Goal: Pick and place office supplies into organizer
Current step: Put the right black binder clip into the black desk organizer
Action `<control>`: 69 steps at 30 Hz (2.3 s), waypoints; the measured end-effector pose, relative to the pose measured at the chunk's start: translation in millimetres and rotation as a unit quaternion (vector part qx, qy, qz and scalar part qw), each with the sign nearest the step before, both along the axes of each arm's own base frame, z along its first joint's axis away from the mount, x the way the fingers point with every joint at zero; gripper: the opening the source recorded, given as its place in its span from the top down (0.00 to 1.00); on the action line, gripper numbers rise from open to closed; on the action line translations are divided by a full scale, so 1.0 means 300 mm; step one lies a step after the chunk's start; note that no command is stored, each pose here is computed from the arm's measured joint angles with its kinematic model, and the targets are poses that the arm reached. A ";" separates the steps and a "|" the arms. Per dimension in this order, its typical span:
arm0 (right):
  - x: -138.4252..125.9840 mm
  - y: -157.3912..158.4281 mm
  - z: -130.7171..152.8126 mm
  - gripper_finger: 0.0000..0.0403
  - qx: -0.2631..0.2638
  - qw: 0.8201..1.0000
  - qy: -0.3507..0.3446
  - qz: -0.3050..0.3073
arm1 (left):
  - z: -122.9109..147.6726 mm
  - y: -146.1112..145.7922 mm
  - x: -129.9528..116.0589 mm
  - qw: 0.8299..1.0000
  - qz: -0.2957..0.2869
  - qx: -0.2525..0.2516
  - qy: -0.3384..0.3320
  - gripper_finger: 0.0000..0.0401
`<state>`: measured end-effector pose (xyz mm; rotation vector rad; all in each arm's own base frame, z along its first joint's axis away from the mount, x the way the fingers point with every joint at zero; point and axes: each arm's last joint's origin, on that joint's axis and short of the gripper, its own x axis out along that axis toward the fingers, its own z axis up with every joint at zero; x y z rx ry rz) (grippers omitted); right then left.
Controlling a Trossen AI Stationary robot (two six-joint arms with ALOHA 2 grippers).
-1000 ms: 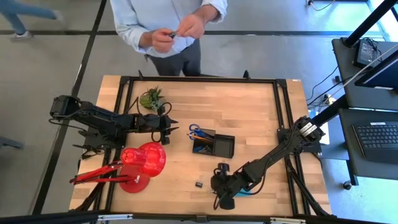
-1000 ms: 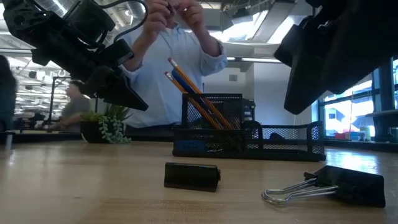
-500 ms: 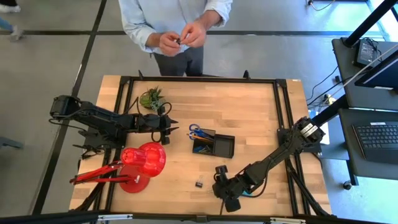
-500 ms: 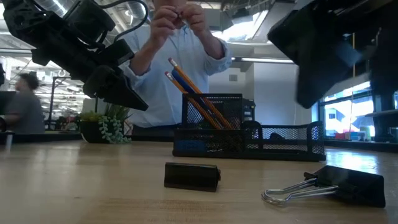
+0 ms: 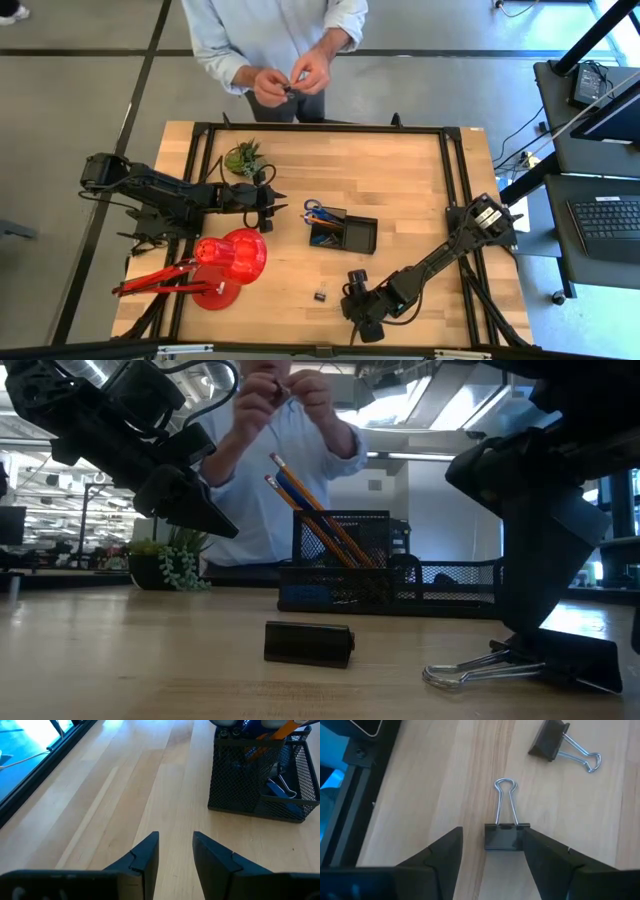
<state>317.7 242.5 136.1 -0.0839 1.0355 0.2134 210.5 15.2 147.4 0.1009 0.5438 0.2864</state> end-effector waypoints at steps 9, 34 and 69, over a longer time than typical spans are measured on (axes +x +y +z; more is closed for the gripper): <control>0.009 0.008 0.002 0.48 0.008 1.000 -0.015 0.011 | 0.000 0.000 0.000 1.000 0.000 0.000 0.000 0.72; 0.011 0.006 0.002 0.48 0.009 1.000 -0.015 0.009 | 0.000 0.000 0.000 1.000 0.000 0.000 0.000 0.72; 0.012 -0.002 0.001 0.41 0.012 1.000 -0.009 -0.005 | 0.000 0.000 0.000 1.000 0.000 0.000 0.000 0.72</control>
